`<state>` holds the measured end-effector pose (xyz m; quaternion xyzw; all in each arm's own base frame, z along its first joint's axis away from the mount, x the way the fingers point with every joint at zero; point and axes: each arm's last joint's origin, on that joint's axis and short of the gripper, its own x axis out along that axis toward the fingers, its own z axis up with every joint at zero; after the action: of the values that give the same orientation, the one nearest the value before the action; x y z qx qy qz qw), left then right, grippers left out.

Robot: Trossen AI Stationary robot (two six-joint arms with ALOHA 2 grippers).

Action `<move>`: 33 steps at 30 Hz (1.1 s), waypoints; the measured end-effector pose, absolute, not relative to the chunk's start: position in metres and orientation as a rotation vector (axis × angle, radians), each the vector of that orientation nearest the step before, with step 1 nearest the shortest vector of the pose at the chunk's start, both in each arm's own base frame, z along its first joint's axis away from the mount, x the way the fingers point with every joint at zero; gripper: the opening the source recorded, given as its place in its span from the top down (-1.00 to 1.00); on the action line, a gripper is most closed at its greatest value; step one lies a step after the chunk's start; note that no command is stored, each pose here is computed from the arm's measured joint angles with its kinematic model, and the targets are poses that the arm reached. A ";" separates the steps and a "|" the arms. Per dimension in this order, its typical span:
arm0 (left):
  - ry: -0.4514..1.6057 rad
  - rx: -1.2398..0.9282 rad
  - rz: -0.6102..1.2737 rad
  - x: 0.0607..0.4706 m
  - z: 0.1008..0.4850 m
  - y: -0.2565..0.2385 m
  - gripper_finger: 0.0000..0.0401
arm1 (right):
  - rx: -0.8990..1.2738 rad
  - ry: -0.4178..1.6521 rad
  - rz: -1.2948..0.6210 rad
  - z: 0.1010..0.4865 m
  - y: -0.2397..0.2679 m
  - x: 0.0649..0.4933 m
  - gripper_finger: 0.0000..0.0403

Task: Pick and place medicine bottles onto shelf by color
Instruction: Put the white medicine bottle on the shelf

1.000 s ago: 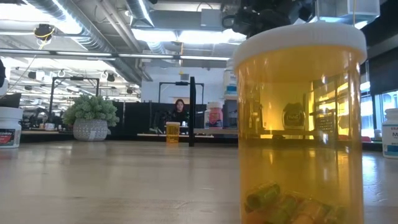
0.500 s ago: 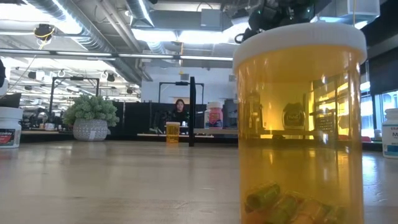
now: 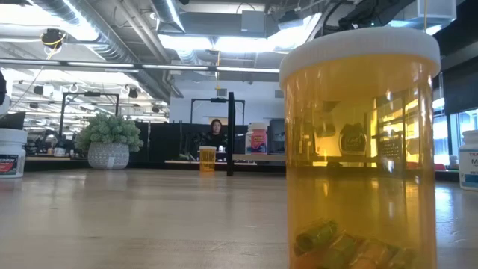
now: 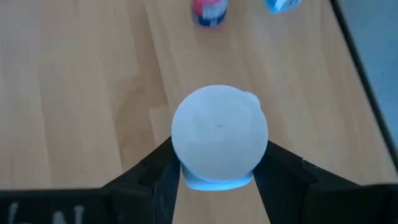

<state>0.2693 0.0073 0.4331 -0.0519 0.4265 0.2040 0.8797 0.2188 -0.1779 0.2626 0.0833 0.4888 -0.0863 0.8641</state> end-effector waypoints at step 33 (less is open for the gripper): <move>0.788 -0.093 0.408 0.277 0.440 0.007 1.00 | 0.137 0.917 -0.481 0.275 -0.137 0.151 0.11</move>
<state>0.2773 0.0075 0.4396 -0.0452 0.3812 0.1973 0.9020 0.1505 -0.1366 0.2746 0.0653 0.4378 -0.2299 0.8667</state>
